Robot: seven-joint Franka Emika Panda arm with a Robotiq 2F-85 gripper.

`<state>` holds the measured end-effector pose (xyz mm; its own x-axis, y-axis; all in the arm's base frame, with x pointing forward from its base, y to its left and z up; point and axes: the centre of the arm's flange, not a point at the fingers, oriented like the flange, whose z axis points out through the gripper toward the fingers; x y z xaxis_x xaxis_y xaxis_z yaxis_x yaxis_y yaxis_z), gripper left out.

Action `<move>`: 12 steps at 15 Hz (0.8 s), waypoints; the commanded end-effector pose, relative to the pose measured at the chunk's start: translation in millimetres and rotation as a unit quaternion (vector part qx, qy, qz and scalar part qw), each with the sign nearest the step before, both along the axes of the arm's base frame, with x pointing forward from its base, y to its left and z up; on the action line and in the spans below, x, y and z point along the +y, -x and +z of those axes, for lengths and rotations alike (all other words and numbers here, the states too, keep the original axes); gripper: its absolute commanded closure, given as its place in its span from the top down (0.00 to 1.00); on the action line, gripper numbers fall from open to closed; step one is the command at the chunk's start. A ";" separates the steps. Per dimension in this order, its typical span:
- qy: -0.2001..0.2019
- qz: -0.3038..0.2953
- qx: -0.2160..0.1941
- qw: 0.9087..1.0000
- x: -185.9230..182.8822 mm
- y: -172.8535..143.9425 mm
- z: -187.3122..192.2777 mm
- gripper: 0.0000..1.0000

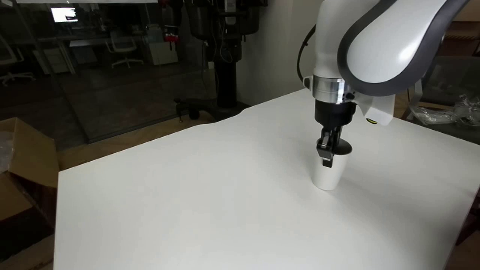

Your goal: Move the cup backwards

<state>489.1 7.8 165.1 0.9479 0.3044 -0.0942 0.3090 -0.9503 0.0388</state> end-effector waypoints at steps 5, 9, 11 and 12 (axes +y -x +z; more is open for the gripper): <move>0.000 0.000 0.000 1.000 0.5 0.0 0.0 0.10; -0.002 -0.003 -0.008 1.000 3.5 2.4 2.1 0.02; -0.011 -0.053 -0.035 0.998 7.3 -5.3 8.7 0.02; -0.018 -0.082 -0.043 0.996 7.1 -10.9 12.1 0.02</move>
